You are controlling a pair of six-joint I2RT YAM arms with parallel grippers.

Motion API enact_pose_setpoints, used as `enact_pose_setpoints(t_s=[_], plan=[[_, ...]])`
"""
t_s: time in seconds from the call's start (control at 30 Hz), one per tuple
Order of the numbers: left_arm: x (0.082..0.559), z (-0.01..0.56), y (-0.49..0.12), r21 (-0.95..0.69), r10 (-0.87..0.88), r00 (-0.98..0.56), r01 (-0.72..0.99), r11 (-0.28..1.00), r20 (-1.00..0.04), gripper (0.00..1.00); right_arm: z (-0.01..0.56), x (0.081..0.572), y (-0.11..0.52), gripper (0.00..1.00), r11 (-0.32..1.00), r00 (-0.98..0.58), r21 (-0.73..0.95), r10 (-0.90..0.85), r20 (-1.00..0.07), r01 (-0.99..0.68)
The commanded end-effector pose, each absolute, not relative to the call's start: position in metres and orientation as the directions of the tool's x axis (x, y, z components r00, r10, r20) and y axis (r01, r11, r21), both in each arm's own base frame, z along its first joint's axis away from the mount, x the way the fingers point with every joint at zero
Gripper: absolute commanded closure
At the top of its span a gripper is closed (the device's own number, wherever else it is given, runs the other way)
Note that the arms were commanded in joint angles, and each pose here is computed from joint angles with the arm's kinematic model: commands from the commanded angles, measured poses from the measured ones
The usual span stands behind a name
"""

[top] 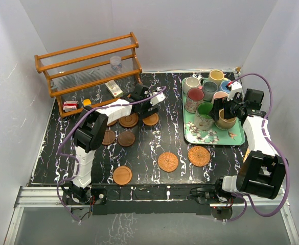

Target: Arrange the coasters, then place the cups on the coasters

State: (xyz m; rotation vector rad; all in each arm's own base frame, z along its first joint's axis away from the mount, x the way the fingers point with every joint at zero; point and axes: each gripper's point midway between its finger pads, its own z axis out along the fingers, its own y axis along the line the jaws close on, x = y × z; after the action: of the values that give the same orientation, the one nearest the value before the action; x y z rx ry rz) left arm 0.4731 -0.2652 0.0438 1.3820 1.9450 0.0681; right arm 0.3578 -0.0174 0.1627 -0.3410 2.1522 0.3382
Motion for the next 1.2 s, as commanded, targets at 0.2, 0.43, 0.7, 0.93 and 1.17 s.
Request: enact_pose_setpoints(t_s=[0.2,0.43,0.7,0.93,1.17], plan=[[0.436,0.001,-0.212,0.366,0.902,-0.255,0.849,0.382,-0.349,0.07,0.171,0.364,-0.020,0.02,0.924,-0.516,0.085,-0.130,-0.847,-0.372],[0.439,0.001,-0.209,0.371,0.900,-0.261,0.844,0.388,-0.348,0.07,0.170,0.364,-0.021,0.02,0.924,-0.519,0.087,-0.129,-0.845,-0.371],[0.438,0.001,-0.199,0.369,0.899,-0.271,0.842,0.394,-0.342,0.07,0.169,0.364,-0.021,0.02,0.925,-0.520,0.087,-0.129,-0.845,-0.370],[0.434,0.001,-0.195,0.364,0.899,-0.275,0.843,0.396,-0.341,0.07,0.170,0.364,-0.021,0.02,0.925,-0.518,0.086,-0.129,-0.845,-0.370],[0.434,-0.001,-0.204,0.327,0.888,-0.285,0.853,0.407,-0.361,0.07,0.170,0.364,-0.021,0.02,0.925,-0.518,0.085,-0.130,-0.846,-0.370]])
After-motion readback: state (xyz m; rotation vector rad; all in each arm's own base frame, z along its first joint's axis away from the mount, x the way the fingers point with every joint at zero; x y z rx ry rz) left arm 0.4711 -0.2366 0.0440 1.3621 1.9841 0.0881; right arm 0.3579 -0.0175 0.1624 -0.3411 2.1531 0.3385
